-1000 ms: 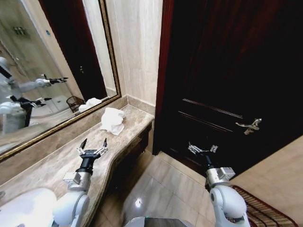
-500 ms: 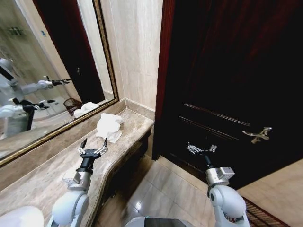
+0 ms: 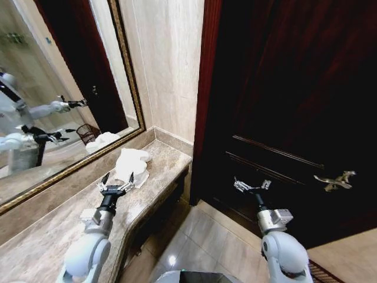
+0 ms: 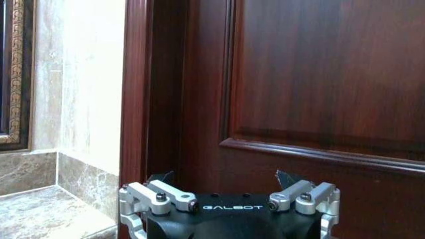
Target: Discard the used towel into the hamper.
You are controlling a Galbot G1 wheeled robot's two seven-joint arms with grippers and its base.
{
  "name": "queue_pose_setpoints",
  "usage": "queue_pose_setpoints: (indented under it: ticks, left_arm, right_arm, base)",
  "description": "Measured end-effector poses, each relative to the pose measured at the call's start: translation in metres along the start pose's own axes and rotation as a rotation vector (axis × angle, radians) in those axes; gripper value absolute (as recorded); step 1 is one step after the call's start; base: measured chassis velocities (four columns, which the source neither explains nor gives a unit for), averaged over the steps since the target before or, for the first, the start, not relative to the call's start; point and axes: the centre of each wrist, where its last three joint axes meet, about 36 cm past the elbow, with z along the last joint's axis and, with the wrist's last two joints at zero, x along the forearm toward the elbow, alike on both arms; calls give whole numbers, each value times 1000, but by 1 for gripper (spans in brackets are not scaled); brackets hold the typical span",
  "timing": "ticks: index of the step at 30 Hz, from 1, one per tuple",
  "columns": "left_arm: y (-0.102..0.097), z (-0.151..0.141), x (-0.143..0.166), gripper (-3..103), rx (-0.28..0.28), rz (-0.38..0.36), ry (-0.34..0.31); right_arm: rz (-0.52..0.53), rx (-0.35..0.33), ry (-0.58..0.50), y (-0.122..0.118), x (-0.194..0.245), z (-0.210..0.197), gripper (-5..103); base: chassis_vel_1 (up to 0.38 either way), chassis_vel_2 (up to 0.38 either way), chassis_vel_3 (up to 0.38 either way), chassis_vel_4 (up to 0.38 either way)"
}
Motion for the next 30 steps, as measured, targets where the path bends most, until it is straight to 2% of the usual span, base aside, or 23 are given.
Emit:
queue_pose_setpoints:
  ticks: [6,7,8,9,11,13,15,23,26,30]
  left_arm:
    - [12,-26,-35,100,-5,9,44]
    - [14,-30,-41,100,-10,11,58]
    - [18,-37,-55,100,-20,5,100]
    - [18,-37,-55,100,-20,5,100]
    - [19,-40,-76,100,-37,-36,167]
    - [19,-39,-81,100,-39,-42,179]
    - [15,-39,-100,100,-43,-43,222]
    - [-4,-46,-137,100,-62,-38,280]
    - [-20,-53,-155,100,-71,-57,320]
    - [-28,-55,-162,100,-58,-97,332]
  right_arm:
    - [1,13,3,-2,7,-2,100]
    - [2,14,5,-2,8,-3,100]
    - [6,18,9,-2,11,-2,100]
    - [6,18,9,-2,11,-2,100]
    - [12,24,14,-1,14,0,100]
    - [13,25,15,-1,14,1,100]
    - [19,27,18,0,17,2,100]
    - [40,21,18,4,23,3,100]
    - [47,21,18,5,26,4,100]
    - [51,23,15,5,27,4,100]
  base:
    - [0,0,0,0]
    - [0,0,0,0]
    - [0,0,0,0]
    - [0,0,0,0]
    - [0,0,0,0]
    - [0,0,0,0]
    - [0,0,0,0]
    - [0,0,0,0]
    - [0,0,0,0]
    - [0,0,0,0]
